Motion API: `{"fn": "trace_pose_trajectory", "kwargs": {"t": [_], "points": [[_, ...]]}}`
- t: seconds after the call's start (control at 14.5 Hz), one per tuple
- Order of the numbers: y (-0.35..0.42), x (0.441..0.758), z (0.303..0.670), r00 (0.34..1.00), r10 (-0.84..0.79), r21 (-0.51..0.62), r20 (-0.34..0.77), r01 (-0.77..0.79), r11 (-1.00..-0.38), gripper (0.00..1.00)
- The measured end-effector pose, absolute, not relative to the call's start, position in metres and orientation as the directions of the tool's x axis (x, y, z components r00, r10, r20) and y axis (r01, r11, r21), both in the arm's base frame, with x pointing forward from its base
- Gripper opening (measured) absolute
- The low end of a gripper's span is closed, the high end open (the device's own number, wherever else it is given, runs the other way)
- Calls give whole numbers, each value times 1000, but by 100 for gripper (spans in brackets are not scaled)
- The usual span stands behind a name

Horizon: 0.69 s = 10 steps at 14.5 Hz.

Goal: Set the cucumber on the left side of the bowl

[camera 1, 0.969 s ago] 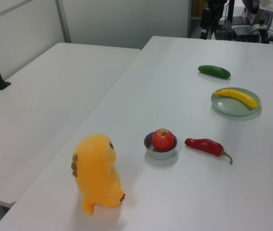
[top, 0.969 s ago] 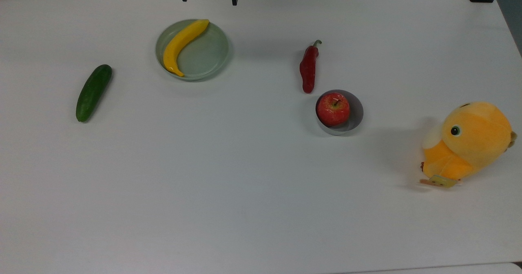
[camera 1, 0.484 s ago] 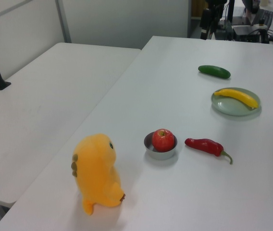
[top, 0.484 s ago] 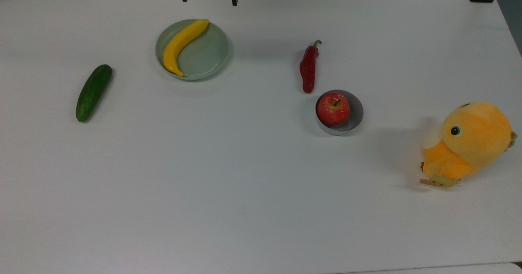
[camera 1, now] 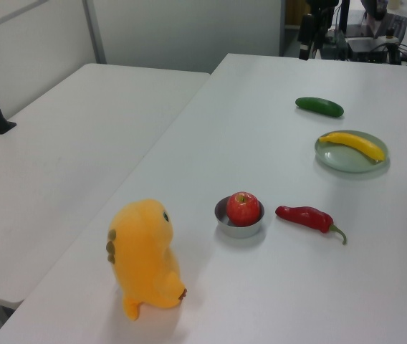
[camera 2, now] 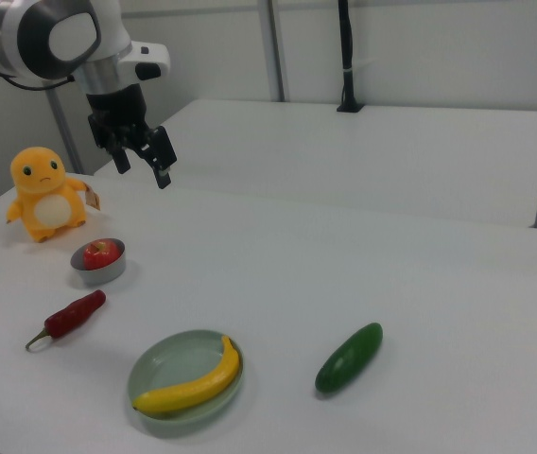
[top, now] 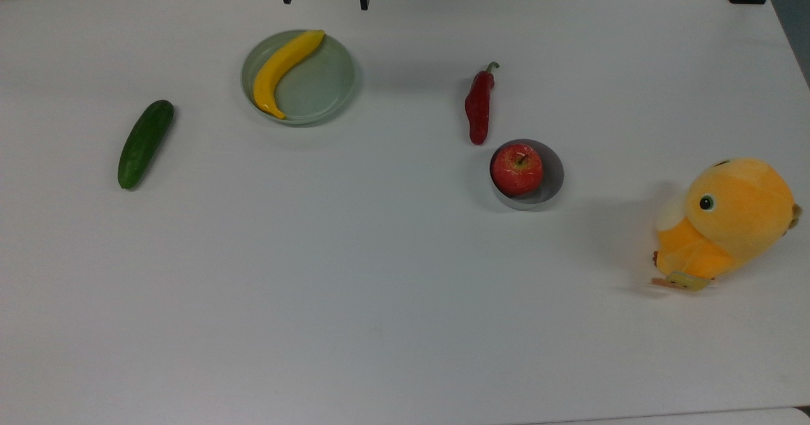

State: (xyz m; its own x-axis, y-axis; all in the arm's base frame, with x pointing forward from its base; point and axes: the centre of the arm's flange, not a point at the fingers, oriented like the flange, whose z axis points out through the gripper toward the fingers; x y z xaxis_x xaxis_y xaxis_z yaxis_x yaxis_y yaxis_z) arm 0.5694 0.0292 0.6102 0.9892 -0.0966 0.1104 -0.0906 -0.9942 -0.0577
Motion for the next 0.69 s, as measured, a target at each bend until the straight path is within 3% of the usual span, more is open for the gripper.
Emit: {"fn": "trace_pose_trajectory", "kwargs": {"t": [0.69], "points": [[56,567,586,997,-49,-51,62,-46,-998,100]]}}
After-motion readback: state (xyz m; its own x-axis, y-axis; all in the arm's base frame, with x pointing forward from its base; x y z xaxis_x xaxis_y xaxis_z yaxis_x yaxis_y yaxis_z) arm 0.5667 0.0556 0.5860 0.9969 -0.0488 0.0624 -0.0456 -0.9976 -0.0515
